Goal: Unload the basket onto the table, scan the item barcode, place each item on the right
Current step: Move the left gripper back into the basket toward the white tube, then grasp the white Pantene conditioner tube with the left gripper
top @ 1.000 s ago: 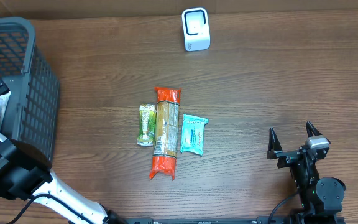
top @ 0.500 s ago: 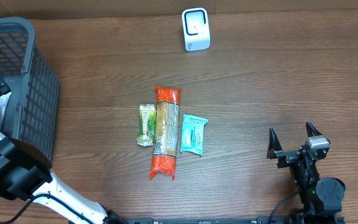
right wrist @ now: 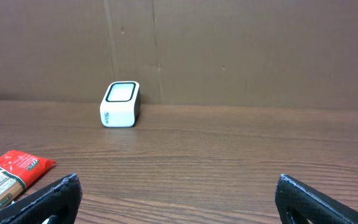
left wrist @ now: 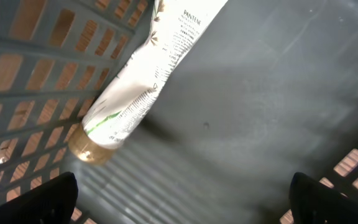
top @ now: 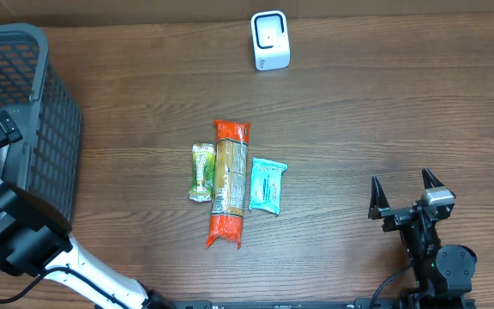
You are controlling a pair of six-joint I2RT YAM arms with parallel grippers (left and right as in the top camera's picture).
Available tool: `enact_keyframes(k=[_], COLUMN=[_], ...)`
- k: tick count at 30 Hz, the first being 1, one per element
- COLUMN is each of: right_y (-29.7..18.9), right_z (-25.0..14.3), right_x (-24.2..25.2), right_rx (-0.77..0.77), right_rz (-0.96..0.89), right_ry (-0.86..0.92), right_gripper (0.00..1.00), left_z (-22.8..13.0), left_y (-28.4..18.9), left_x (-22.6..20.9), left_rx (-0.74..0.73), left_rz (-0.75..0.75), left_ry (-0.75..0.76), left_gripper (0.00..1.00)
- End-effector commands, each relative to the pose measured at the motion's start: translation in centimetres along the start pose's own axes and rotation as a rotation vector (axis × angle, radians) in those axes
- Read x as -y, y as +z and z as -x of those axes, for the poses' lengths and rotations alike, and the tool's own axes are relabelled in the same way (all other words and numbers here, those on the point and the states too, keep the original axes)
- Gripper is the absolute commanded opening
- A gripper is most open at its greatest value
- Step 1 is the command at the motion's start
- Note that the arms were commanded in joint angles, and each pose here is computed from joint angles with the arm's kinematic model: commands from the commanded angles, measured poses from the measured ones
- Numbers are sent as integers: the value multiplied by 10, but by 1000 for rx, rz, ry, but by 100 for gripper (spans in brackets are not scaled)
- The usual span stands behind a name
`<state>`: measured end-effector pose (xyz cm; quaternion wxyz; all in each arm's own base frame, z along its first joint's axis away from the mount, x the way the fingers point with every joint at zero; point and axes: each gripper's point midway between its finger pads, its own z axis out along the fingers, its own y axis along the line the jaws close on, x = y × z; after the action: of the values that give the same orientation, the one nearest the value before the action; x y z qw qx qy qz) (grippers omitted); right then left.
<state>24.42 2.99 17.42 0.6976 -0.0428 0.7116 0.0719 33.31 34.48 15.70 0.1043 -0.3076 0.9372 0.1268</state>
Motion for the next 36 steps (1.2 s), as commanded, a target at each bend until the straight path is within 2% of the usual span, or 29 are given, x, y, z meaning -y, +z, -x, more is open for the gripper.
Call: enact_keyframes(k=[1,9,19,36], right_y=[0,0,0,0], right_z=[-2,-2,-2,-2], right_x=[0,0,0,0], right_rx=[3,3,3,3], right_rz=[-4,-4,-4,-4], right_ry=[-1,-1,-1,-1], right_gripper=[100,100,100,100], left_z=[-4,-1,16,6], left_y=[15,30,34,85], left_x=[0,-2,-7,-6], left_rx=[-17,-1,66,-18], left_rz=[15,29,47,39], left_ry=[55,153,160,212], left_gripper=[100,100,100,100])
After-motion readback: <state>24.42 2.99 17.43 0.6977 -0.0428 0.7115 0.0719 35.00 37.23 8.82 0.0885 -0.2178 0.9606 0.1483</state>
